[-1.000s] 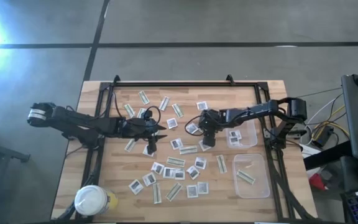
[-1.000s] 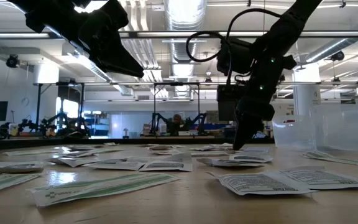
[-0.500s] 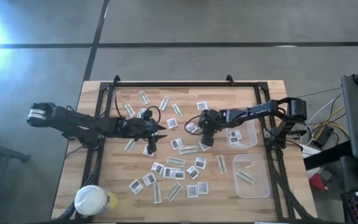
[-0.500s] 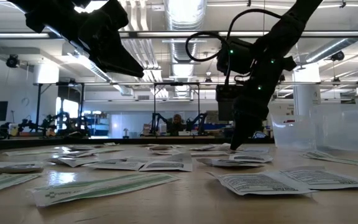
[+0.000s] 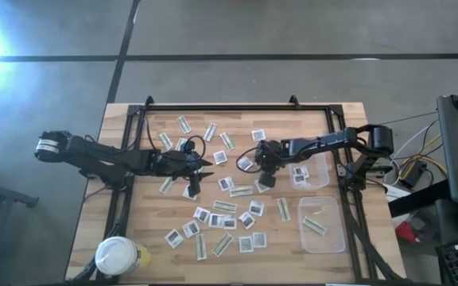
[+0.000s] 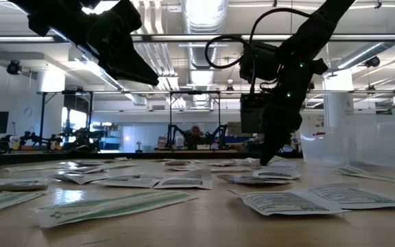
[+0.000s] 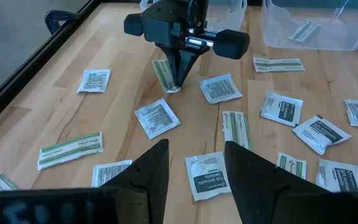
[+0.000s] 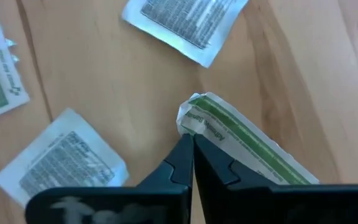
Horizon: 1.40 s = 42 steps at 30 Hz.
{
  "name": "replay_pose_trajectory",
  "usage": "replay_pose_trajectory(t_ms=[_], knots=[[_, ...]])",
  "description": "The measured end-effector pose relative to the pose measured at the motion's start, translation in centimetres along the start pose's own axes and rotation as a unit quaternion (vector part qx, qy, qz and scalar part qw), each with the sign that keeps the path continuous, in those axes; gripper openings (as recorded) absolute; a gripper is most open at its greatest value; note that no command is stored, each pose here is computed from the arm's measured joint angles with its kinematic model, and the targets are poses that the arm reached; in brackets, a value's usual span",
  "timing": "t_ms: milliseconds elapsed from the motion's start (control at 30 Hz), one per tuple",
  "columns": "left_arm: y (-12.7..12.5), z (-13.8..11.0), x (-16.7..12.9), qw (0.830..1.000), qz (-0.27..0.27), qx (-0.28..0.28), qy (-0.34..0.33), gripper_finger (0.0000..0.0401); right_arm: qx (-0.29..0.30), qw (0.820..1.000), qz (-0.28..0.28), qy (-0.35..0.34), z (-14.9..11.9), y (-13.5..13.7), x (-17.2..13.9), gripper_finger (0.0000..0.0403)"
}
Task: Pick & Place First Aid Supplies
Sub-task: Put the bandage pack into the bottom bin
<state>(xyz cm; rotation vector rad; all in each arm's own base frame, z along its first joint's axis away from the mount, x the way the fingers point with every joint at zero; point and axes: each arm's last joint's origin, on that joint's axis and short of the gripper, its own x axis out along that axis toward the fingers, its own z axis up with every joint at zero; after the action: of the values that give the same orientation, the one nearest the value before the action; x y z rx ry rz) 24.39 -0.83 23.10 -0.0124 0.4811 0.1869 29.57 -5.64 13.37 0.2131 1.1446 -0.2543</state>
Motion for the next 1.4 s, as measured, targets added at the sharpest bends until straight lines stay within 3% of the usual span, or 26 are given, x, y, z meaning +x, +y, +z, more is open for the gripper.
replay_pose_trajectory(t_ms=[233,400,933,1400], knots=[[0.0,0.0,0.0,1.000,0.000,0.000,0.000,0.0149,-0.005,1.000,0.005,-0.015,0.4,0.3,-2.3,0.0008],[0.0,0.0,0.0,1.000,0.000,0.002,0.000,0.0149,-0.004,0.998,0.039,-0.046,0.7,1.4,-4.5,0.0008],[0.0,0.0,0.0,1.000,0.000,0.002,0.000,0.0149,0.027,0.987,0.131,-0.093,-2.5,6.7,-13.1,0.0008],[0.0,0.0,0.0,1.000,0.001,0.002,0.002,0.0149,0.057,0.984,0.167,-0.009,-6.7,10.1,-15.5,0.0008]])
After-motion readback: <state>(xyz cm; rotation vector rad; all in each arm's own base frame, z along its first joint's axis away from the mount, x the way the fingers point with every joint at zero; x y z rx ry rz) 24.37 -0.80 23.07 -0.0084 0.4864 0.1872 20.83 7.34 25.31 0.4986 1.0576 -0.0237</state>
